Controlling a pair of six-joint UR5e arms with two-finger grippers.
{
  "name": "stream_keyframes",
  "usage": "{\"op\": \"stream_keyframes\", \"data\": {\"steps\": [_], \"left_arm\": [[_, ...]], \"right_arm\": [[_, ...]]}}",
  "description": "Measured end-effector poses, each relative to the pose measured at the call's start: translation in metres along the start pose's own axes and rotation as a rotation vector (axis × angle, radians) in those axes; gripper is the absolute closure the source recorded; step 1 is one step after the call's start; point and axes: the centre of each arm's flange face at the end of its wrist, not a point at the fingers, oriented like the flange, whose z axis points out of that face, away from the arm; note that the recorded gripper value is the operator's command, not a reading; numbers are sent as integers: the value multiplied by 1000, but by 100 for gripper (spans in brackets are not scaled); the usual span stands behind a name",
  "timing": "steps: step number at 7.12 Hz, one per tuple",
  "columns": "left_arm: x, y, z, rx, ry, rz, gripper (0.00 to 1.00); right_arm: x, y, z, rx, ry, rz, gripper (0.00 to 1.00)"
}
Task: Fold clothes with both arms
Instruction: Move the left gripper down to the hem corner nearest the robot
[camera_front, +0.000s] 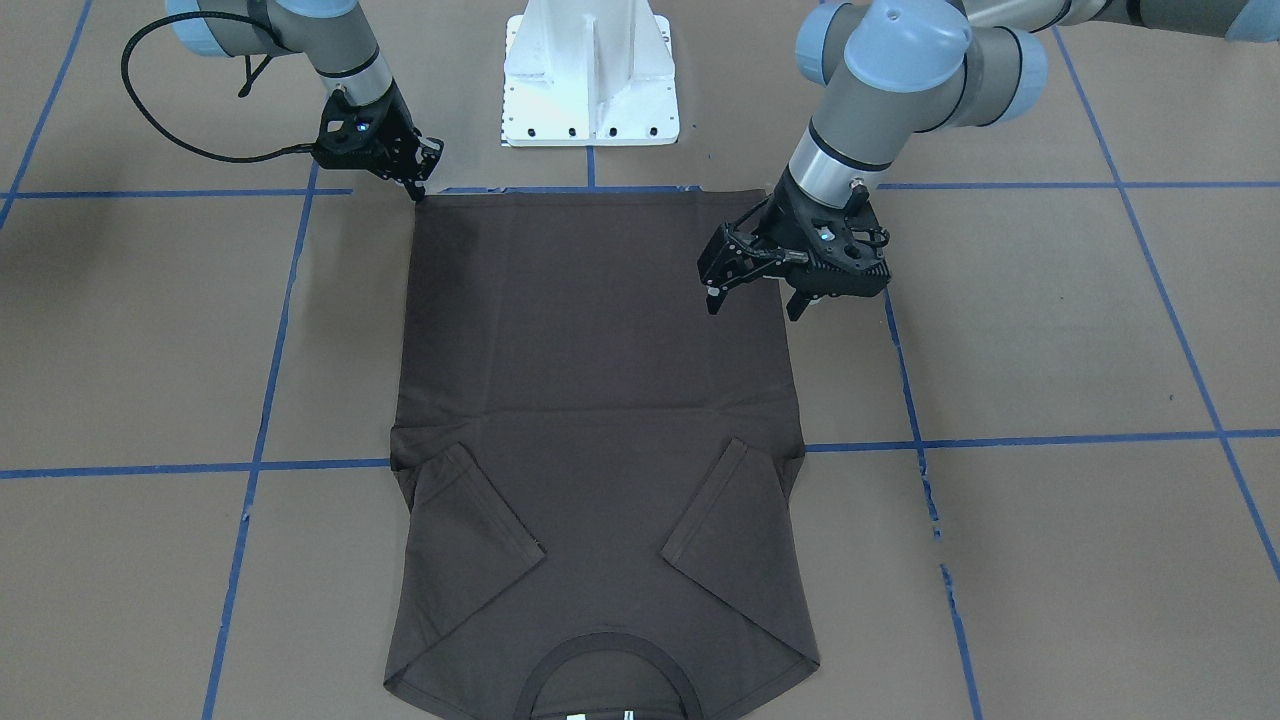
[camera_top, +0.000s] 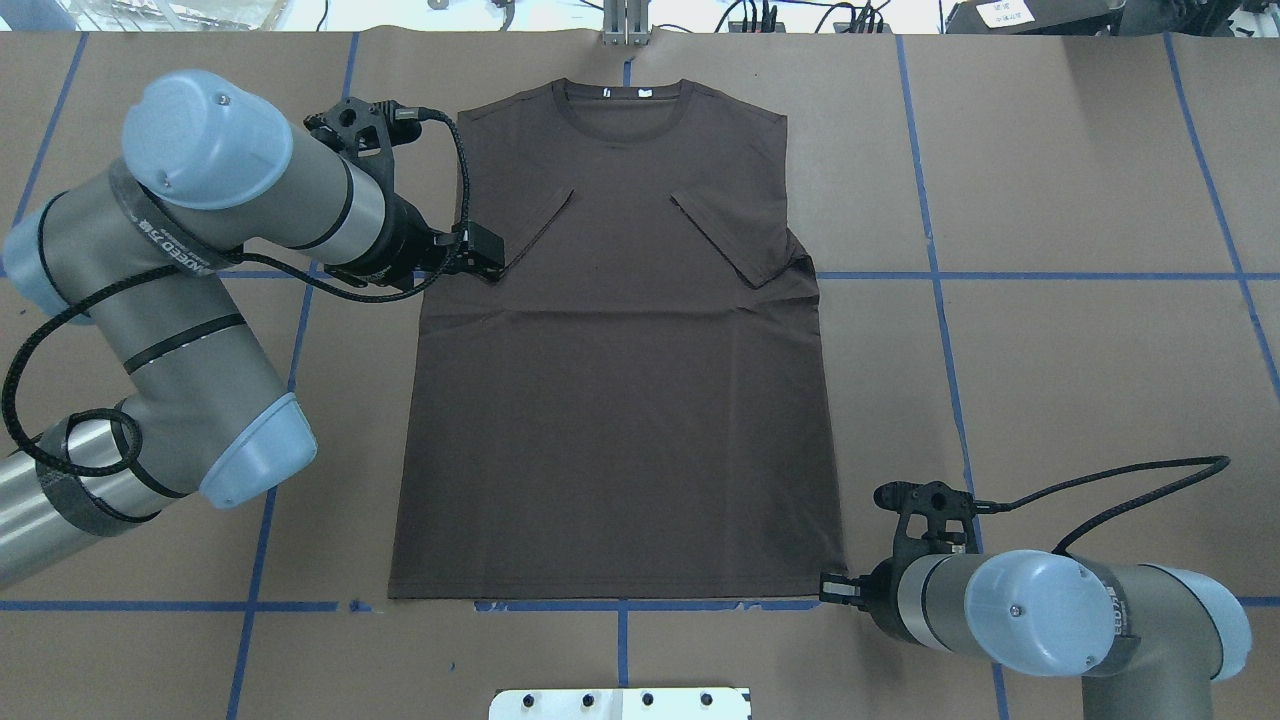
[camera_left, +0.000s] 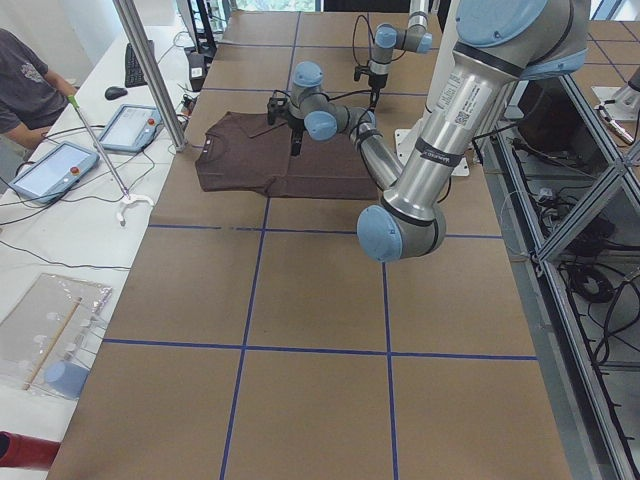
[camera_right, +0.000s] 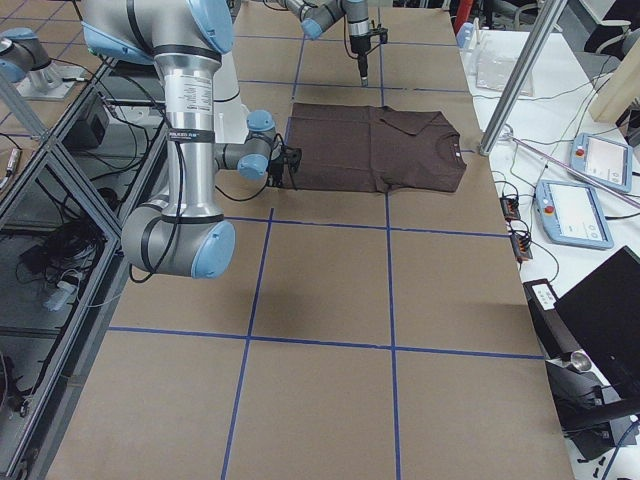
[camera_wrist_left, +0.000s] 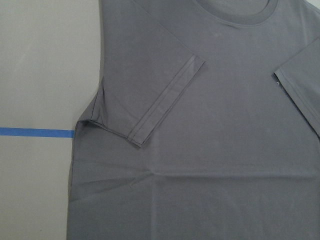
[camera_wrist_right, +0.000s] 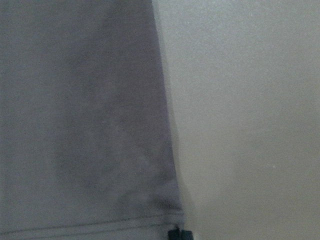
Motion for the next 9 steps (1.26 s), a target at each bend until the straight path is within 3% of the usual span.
{"op": "stream_keyframes", "data": {"steps": [4, 6, 9], "left_arm": [[1, 25, 6, -27, 2, -73, 0], [2, 79, 21, -48, -18, -175, 0], [-37, 182, 11, -88, -66, -335, 3]], "right_arm": [[-3, -4, -21, 15, -33, 7, 100], [-1, -5, -32, 15, -46, 9, 100], [-4, -4, -37, 8, -56, 8, 100]]}}
